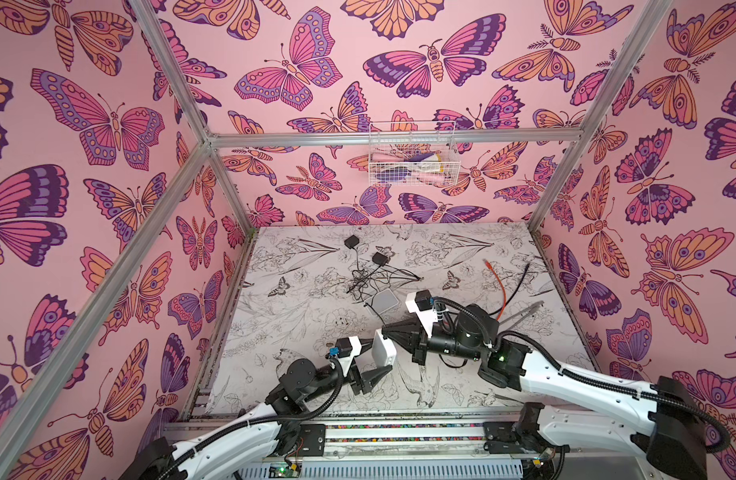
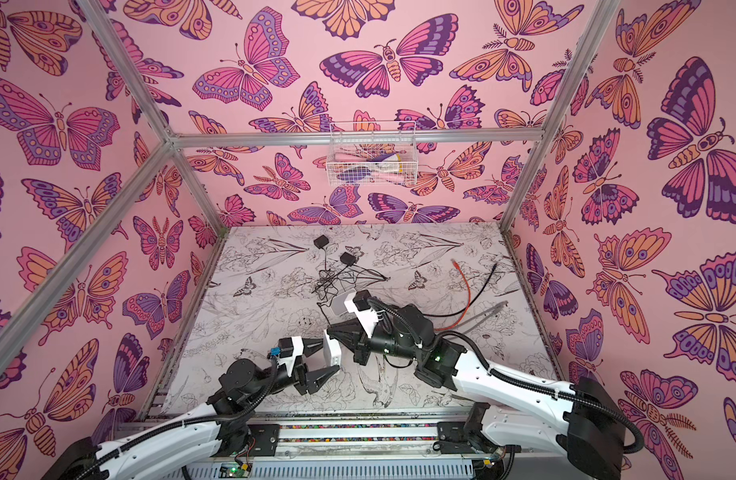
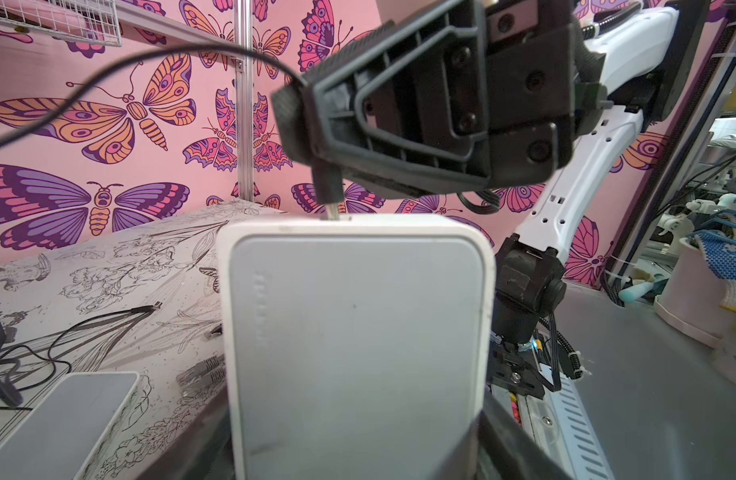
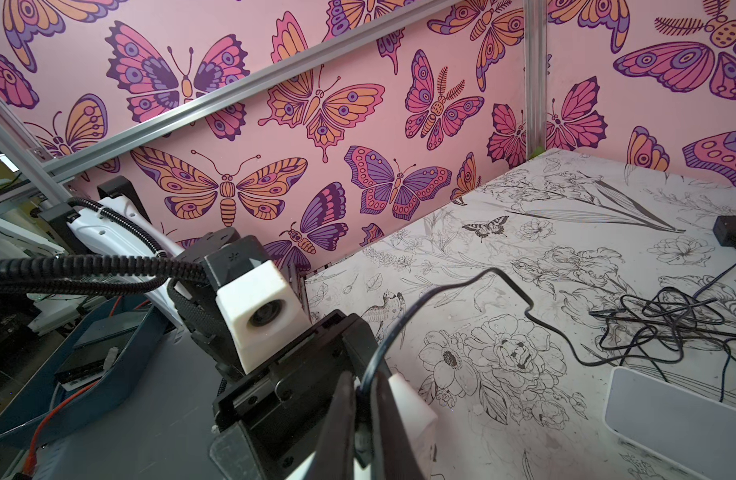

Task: Insert the plug into the switch port
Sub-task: 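Align the plug tip with the port on the held switch's top edge, then push the barrel plug down into the switch port with the right gripper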

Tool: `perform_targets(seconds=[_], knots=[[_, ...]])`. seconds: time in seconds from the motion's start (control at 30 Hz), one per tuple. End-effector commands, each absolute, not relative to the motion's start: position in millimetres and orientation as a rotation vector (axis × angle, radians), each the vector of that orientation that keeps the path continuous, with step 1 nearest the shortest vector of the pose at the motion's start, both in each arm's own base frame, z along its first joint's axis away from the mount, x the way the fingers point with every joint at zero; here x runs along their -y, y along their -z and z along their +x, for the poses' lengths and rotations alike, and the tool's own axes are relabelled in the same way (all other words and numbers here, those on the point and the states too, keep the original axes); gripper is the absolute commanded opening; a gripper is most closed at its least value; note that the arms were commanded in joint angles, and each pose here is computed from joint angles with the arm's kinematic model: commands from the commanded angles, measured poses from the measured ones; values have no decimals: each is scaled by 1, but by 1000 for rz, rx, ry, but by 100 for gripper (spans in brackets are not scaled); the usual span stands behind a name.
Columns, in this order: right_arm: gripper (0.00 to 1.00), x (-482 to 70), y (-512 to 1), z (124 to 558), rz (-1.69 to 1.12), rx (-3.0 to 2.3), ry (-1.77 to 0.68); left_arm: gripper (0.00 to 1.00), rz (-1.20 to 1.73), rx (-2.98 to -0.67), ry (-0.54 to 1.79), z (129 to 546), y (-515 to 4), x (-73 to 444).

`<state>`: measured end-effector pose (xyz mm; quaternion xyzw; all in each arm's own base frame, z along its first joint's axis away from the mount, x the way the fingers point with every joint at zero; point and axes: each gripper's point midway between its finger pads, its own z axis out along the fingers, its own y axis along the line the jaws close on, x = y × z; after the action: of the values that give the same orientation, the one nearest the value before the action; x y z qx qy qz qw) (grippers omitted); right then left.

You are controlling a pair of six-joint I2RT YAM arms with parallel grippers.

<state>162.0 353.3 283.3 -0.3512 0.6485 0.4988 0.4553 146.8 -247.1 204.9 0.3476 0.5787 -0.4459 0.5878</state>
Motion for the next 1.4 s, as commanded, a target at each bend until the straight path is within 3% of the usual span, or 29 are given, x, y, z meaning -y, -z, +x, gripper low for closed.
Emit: perform_targets(seconds=[0.0,1.37], knots=[[0,-355,-256,159,-920,-1692,-1176,0,772,-1194,1058,143,-253,245],[0,-351,-219,166,-930,-1794,-1077,0,700,-1109,1047,139,-281,231]])
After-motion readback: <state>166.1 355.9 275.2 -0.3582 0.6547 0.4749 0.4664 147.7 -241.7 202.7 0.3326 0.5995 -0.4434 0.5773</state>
